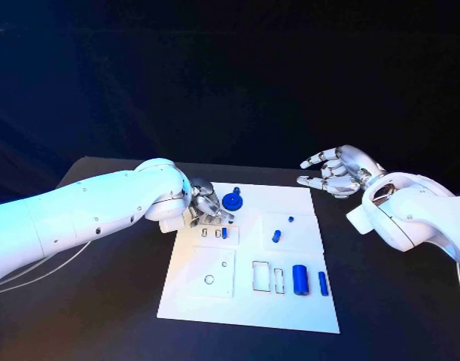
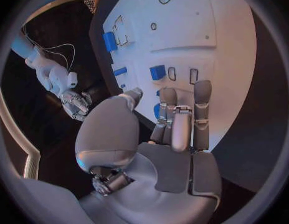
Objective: Assemble the parts on the task board
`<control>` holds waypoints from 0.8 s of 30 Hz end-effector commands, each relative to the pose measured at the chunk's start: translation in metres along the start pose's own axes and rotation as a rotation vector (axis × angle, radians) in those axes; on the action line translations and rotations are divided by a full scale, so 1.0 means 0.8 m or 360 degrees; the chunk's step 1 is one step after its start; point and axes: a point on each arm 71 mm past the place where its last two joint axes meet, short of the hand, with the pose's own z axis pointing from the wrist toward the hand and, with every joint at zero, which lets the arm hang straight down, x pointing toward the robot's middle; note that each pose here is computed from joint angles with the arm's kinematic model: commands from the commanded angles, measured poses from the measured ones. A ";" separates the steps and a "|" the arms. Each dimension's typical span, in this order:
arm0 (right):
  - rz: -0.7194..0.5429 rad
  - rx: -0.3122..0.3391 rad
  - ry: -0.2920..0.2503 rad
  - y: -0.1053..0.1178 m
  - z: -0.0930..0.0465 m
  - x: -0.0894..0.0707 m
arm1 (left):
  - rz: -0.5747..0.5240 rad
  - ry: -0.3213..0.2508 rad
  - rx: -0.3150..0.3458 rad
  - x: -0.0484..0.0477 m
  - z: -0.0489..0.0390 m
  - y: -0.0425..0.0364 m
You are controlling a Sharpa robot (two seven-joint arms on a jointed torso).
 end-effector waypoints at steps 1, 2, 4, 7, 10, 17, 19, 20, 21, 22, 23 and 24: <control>0.0004 -0.0015 0.0009 0.002 0.001 0.001 | 0.0064 0.0055 -0.0025 0.004 0.001 -0.0031; 0.0003 -0.0014 0.0010 0.002 0.001 0.001 | 0.0070 0.0064 -0.0028 0.004 0.002 -0.0037; 0.0003 -0.0013 0.0013 0.002 0.002 0.001 | 0.0079 0.0076 -0.0035 0.005 0.003 -0.0039; 0.0002 -0.0011 0.0014 0.002 0.002 0.001 | 0.0091 0.0085 -0.0046 0.005 0.004 -0.0034; 0.0002 -0.0010 0.0015 0.001 0.002 0.001 | 0.0100 0.0089 -0.0051 0.005 0.004 -0.0036; 0.0001 -0.0011 0.0006 0.001 0.002 0.000 | 0.0138 0.0086 -0.0053 0.007 0.006 -0.0084; 0.0001 -0.0012 0.0004 0.001 0.002 0.000 | 0.0146 0.0091 -0.0055 0.008 0.006 -0.0090; 0.0001 -0.0012 0.0004 0.001 0.002 0.000 | 0.0149 0.0093 -0.0057 0.008 0.006 -0.0090; 0.0001 -0.0013 0.0004 0.001 0.002 0.000 | 0.0151 0.0096 -0.0059 0.009 0.007 -0.0089; 0.0001 -0.0013 0.0004 0.001 0.002 0.000 | 0.0153 0.0098 -0.0060 0.009 0.007 -0.0088; 0.0001 -0.0013 0.0004 0.001 0.002 0.000 | 0.0156 0.0103 -0.0062 0.009 0.007 -0.0086; 0.0001 -0.0013 0.0004 0.001 0.002 0.000 | 0.0158 0.0108 -0.0063 0.010 0.007 -0.0084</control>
